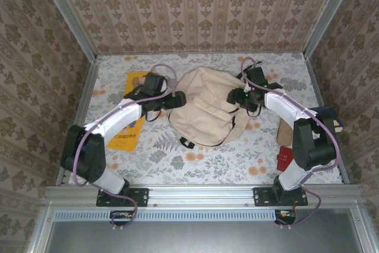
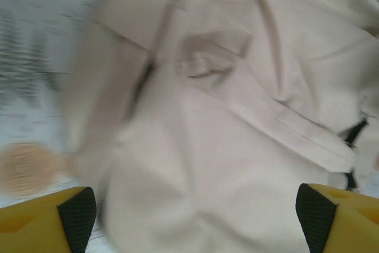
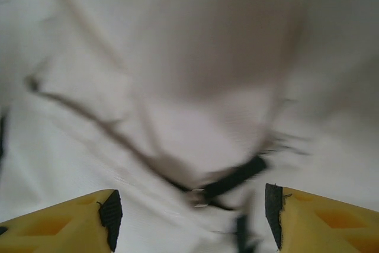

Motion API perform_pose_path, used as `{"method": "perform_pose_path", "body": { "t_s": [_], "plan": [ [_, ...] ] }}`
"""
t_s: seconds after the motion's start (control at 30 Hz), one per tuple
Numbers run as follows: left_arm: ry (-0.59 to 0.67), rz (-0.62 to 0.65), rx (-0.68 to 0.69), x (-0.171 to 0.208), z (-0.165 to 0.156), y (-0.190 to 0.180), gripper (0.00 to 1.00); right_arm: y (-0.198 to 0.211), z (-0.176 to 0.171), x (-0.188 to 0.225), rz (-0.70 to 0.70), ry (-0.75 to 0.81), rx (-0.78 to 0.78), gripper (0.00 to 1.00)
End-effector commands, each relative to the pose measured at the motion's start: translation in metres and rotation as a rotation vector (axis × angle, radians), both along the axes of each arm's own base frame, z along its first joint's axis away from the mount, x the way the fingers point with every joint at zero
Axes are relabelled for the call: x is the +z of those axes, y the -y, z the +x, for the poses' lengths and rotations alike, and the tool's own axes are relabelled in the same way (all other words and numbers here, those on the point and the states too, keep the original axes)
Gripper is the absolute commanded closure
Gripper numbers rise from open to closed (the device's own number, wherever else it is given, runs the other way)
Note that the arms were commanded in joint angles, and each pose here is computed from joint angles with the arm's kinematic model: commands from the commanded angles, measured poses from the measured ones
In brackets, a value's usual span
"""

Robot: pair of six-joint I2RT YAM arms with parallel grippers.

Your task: Pack books, pencil case, and school supplies into a backpack

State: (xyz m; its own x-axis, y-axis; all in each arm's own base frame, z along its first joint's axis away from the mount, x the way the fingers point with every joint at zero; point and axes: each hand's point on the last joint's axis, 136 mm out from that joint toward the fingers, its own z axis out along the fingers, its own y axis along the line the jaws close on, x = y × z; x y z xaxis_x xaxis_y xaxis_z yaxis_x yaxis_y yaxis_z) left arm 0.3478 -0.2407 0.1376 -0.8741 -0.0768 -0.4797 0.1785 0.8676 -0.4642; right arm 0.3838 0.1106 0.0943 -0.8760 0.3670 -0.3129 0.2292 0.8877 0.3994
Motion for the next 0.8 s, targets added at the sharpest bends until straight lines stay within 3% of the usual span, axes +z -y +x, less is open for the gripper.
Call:
{"method": "perform_pose_path", "body": {
  "t_s": [0.0,0.13,0.3,0.57,0.77],
  "plan": [
    [-0.104,-0.135,-0.076,-0.011,-0.007,0.047,0.22,0.024,-0.007,-0.004,-0.061,-0.011,-0.090,0.30],
    [-0.198,-0.130,-0.088,-0.043,-0.009,0.069,0.37,0.031,-0.011,-0.020,-0.077,-0.050,-0.098,0.30],
    [-0.263,-0.008,-0.023,-0.082,-0.009,0.055,0.46,0.028,-0.012,-0.041,-0.065,-0.104,-0.092,0.31],
    [-0.303,0.123,0.066,-0.121,0.000,0.015,0.48,0.003,-0.016,-0.049,0.059,-0.123,-0.038,0.32],
    [-0.246,0.069,0.053,-0.117,0.038,-0.012,0.47,-0.036,-0.031,-0.039,0.200,-0.132,0.017,0.31]
  ]
}}
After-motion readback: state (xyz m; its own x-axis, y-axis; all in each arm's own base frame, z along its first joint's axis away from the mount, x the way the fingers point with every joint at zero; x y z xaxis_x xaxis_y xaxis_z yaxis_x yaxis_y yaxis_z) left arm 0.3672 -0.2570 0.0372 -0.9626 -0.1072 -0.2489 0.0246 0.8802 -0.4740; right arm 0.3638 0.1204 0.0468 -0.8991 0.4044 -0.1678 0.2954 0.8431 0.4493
